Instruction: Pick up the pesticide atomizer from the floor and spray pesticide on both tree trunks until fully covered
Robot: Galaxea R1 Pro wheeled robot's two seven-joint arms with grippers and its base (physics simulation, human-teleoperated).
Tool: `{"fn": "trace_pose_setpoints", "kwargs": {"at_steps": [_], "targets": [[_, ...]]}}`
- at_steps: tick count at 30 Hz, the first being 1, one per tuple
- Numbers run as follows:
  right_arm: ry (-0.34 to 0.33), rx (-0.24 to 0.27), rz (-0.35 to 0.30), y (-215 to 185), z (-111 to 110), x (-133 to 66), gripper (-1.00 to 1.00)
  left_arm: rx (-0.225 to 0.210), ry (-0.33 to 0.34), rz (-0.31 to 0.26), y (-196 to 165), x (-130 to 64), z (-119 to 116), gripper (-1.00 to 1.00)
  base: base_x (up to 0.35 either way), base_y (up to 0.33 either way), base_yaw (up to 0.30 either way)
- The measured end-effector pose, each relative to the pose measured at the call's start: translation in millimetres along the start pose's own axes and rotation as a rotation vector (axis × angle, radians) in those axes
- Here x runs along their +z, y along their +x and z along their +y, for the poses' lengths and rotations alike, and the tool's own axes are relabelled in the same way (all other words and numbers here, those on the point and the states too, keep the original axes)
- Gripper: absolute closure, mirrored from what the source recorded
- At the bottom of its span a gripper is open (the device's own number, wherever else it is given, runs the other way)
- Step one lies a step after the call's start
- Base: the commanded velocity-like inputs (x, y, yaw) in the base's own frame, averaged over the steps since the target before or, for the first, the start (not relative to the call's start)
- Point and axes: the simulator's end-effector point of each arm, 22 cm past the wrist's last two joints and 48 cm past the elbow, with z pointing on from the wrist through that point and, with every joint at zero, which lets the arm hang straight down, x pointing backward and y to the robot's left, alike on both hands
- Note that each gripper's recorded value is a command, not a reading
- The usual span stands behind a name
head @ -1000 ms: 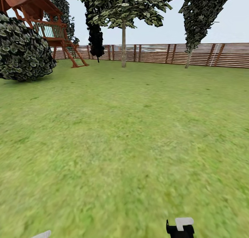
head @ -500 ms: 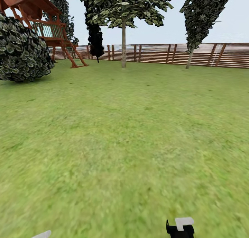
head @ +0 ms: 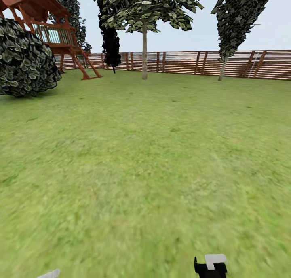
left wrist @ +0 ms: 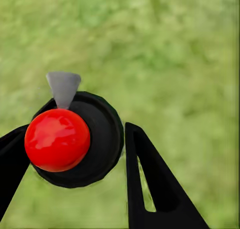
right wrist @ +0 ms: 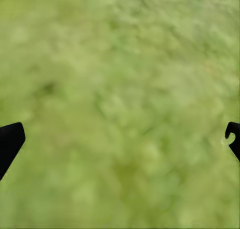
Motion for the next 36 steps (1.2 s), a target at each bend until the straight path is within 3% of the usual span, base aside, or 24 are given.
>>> {"fn": "trace_pose_setpoints", "kwargs": {"at_steps": [36], "targets": [[-0.003, 0.000, -0.001, -0.4, 2.3, -0.4, -1.00, 0.000, -0.002, 0.000, -0.2, 0.2, 1.2, 1.00, 0.340, 0.000, -0.023]]}}
